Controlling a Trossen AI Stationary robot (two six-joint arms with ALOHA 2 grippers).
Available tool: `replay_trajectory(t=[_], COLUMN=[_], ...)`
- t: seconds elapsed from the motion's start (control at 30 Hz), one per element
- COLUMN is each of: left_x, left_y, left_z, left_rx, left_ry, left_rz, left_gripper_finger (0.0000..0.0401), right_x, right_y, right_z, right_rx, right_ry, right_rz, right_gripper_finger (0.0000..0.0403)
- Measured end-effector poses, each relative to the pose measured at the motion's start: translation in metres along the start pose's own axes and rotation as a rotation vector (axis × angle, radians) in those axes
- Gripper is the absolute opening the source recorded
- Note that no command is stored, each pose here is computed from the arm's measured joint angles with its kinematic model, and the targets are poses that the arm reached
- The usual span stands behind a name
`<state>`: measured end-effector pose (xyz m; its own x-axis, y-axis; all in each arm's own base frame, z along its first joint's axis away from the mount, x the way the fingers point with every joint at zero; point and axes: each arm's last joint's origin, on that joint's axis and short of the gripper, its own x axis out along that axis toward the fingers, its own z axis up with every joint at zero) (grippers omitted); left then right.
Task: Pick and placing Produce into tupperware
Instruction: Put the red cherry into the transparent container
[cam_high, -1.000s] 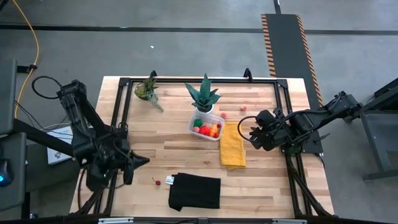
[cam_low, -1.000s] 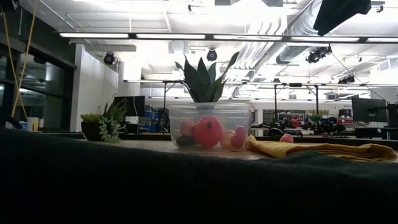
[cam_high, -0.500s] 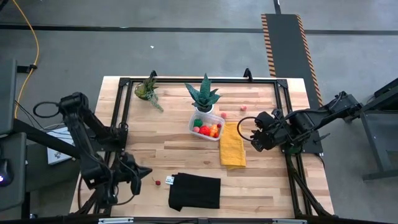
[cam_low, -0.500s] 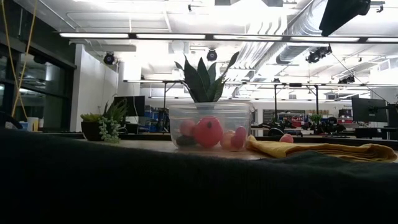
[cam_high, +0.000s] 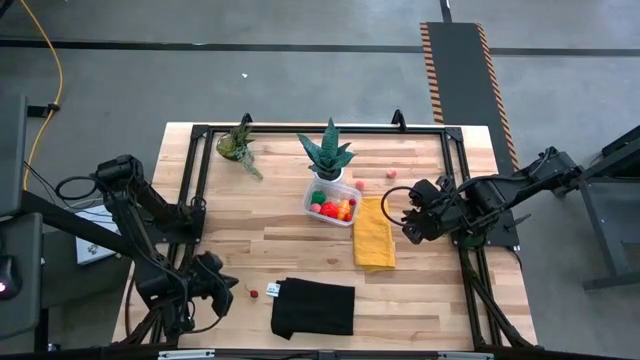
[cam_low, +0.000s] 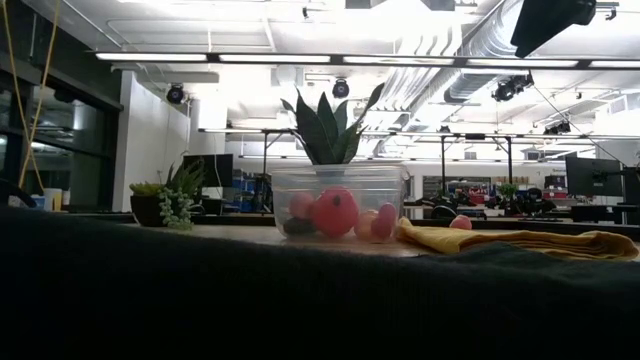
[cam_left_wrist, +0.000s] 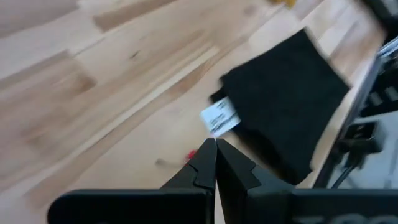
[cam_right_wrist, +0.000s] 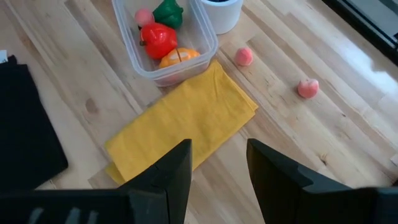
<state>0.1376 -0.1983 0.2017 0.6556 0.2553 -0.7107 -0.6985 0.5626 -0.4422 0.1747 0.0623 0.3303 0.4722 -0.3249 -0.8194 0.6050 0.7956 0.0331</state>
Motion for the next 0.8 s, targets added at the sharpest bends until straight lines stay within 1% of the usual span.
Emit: replay_trajectory(t=[0.17,0.33,0.4,0.57,0.67,0.8], left_x=[0.000,0.000,-0.001,0.003,0.008,0.016], left_y=[0.002,0.002,0.002,0.002,0.003,0.001], left_z=[-0.003,-0.004,-0.008,-0.030,-0.044,-0.055], left_rx=[-0.004,-0.032,-0.031,-0.046,-0.058,-0.045], left_ry=[0.097,0.121,0.141,0.157,0.137,0.120], left_rz=[0.059,0.066,0.064,0.045,0.040,0.056], left_gripper_finger=[0.0000,0.0000,0.0000,0.0000,0.0000,0.0000], right_x=[0.000,0.000,0.000,0.000,0.000,0.000], right_y=[0.001,0.001,0.001,0.001,0.001,0.000], right_z=[0.000,0.000,0.000,0.000,0.000,0.000], right_rx=[0.016,0.042,0.046,0.058,0.065,0.072], right_ry=[0.008,0.011,0.011,0.010,0.007,0.006], right_rz=[0.010,0.012,0.012,0.011,0.010,0.008], right_gripper_finger=[0.0146,0.0146,0.0146,0.0146,0.0146,0.0146])
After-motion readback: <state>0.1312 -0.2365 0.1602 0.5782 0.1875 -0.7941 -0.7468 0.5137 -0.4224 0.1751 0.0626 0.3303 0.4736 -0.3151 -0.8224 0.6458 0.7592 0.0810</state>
